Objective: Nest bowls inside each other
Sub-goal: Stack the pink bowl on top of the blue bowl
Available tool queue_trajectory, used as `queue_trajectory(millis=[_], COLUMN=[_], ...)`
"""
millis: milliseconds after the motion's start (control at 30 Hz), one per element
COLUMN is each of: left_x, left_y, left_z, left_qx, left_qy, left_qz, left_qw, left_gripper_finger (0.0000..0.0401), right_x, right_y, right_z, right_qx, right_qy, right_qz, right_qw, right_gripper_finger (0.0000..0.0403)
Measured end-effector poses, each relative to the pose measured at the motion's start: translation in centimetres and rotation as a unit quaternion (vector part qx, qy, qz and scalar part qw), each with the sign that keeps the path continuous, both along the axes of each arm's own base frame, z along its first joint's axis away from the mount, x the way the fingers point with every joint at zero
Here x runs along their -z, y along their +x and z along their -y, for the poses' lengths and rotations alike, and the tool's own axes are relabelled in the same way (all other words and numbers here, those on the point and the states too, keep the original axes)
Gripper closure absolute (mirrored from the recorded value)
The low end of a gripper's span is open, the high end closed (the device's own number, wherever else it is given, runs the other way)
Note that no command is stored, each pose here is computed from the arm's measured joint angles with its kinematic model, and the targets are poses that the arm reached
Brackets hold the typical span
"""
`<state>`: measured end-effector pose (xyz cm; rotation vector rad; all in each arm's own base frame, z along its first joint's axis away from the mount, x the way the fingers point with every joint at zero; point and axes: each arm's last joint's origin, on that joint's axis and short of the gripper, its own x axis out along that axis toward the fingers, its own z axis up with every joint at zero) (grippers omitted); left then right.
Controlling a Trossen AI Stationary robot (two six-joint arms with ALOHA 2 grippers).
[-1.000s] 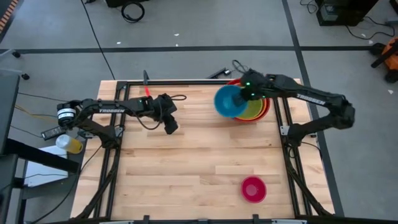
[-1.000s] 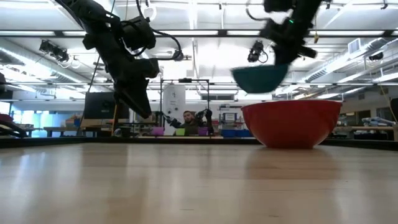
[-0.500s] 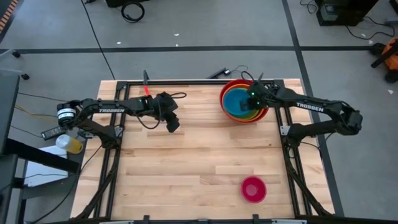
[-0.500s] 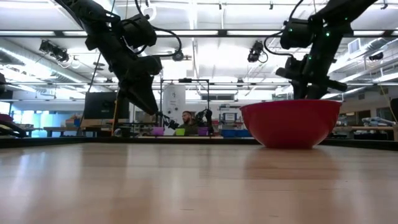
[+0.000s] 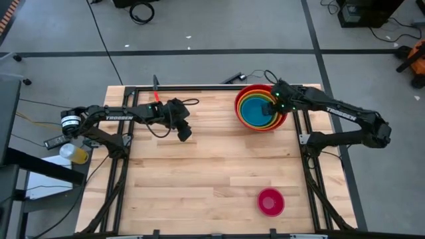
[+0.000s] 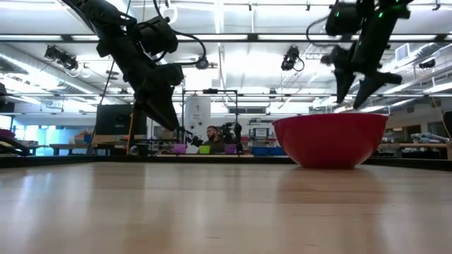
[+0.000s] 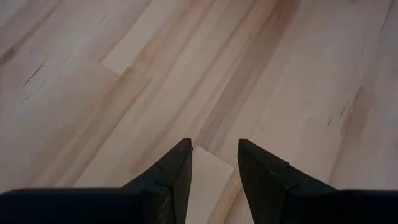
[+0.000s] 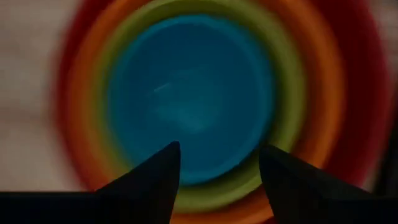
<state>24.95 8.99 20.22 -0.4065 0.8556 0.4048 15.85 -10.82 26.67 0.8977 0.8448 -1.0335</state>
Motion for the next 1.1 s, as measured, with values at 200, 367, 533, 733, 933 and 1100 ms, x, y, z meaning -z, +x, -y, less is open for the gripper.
queue_trajectory(millis=[200, 367, 533, 733, 933, 1100], left_x=[0.0, -0.2, -0.2, -0.3, -0.3, -0.8], left_y=[0.0, 0.3, 0.4, 0.8, 1.2, 1.2], left_z=[0.0, 0.0, 0.2, 1.5, 3.4, 5.1], left_qx=[0.003, 0.031, 0.058, 0.109, 0.168, 0.222], left_qy=[0.002, 0.019, 0.003, -0.014, 0.002, -0.051], left_qz=[0.001, 0.013, 0.023, 0.032, 0.029, 0.053], left_qw=[1.0, 0.999, 0.998, 0.993, 0.985, 0.972], left_gripper_finger=[0.0268, 0.0268, 0.0268, 0.0268, 0.0268, 0.0268], right_x=[-2.1, -0.9, 2.0, 4.1, 7.1, 9.3], right_y=[1.0, 1.3, 1.5, 2.6, 3.7, 4.5], right_z=[-4.6, -10.1, -16.1, -21.1, -23.6, -24.7], right_qx=[-0.216, -0.319, -0.395, -0.424, -0.424, -0.423], right_qy=[0.082, 0.154, 0.216, 0.204, 0.215, 0.23], right_qz=[0.125, 0.088, 0.012, -0.008, -0.065, -0.099], right_qw=[0.965, 0.931, 0.893, 0.883, 0.877, 0.871], right_gripper_finger=[0.0182, 0.0182, 0.0182, 0.0183, 0.0186, 0.0201])
